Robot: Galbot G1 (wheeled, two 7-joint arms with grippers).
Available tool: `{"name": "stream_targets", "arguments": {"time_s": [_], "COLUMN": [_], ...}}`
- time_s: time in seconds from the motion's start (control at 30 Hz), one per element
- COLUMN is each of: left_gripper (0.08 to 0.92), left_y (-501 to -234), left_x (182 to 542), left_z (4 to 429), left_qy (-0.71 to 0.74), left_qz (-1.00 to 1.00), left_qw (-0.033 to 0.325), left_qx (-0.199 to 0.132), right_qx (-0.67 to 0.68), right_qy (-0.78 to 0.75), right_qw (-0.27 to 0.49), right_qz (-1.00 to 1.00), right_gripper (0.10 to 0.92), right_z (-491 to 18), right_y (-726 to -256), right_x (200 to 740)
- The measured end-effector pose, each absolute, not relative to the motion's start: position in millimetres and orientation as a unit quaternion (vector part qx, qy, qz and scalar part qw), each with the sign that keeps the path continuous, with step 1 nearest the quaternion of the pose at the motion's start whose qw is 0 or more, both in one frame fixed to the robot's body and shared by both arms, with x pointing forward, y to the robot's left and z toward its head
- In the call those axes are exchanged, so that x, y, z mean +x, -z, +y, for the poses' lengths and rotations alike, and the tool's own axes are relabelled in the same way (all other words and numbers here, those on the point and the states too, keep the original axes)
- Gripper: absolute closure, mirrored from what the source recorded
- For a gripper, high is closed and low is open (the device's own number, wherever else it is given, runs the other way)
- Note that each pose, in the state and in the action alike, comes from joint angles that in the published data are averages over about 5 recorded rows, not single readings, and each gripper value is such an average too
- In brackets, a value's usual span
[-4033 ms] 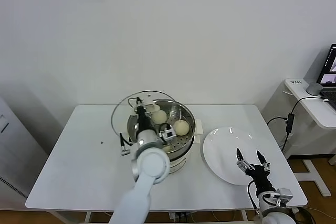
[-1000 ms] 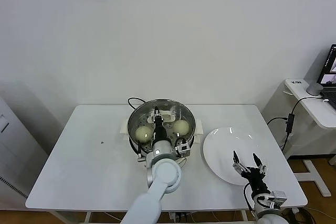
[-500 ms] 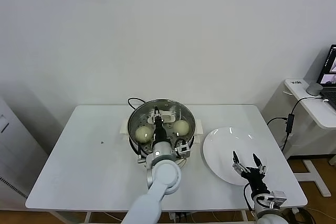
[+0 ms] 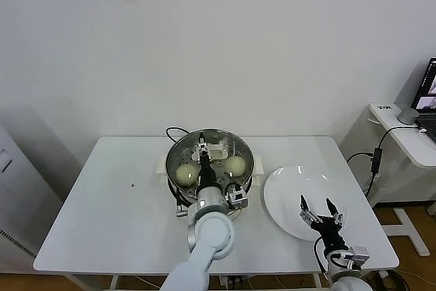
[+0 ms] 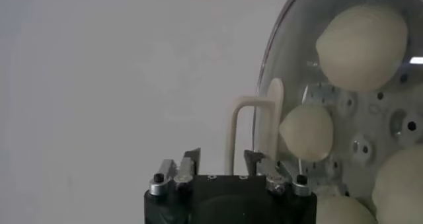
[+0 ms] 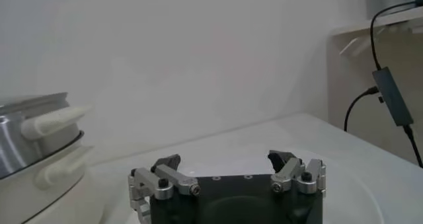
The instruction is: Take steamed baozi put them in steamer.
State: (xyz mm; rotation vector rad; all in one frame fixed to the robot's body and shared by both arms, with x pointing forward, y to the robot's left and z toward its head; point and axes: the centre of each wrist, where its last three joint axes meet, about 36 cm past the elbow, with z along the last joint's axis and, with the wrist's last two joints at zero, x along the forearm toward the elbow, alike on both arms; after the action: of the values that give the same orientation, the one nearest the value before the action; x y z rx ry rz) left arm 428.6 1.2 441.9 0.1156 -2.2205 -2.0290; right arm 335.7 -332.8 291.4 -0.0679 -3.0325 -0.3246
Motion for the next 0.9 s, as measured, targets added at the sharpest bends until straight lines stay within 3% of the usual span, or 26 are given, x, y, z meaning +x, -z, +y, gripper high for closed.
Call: {"name": "stream_targets", "arguments": {"time_s": [0.13,0.23,0.57,0.9], "left_gripper": [0.203,0.180,0.177,0.177], "left_y": [-446,-450,-464,-484], "left_x": [423,419,403,385], "left_z": [2,3,6,17], "left_qy": [0.667,0.663,0.648,0.631], "left_qz": [-0.741,-0.745,-0.758,-0.772], "left_qw": [0.066,0.067,0.065,0.059], "left_qx": [0.036,0.033,0.029,0.046], "right_qx": [-0.022,-0.022,-0.022,-0.017], "right_qy": [0.107,0.107,0.106,0.108], "right_qw": [0.046,0.047,0.047,0.048], "right_qz": [-0.993,-0.993,-0.993,-0.993], "right_gripper": [0.200,0.200,0.200,0.200], "right_z": [-333,-332,-332,-329], "right_y": [-291,-290,-289,-287], "right_x": [336,336,336,335]}}
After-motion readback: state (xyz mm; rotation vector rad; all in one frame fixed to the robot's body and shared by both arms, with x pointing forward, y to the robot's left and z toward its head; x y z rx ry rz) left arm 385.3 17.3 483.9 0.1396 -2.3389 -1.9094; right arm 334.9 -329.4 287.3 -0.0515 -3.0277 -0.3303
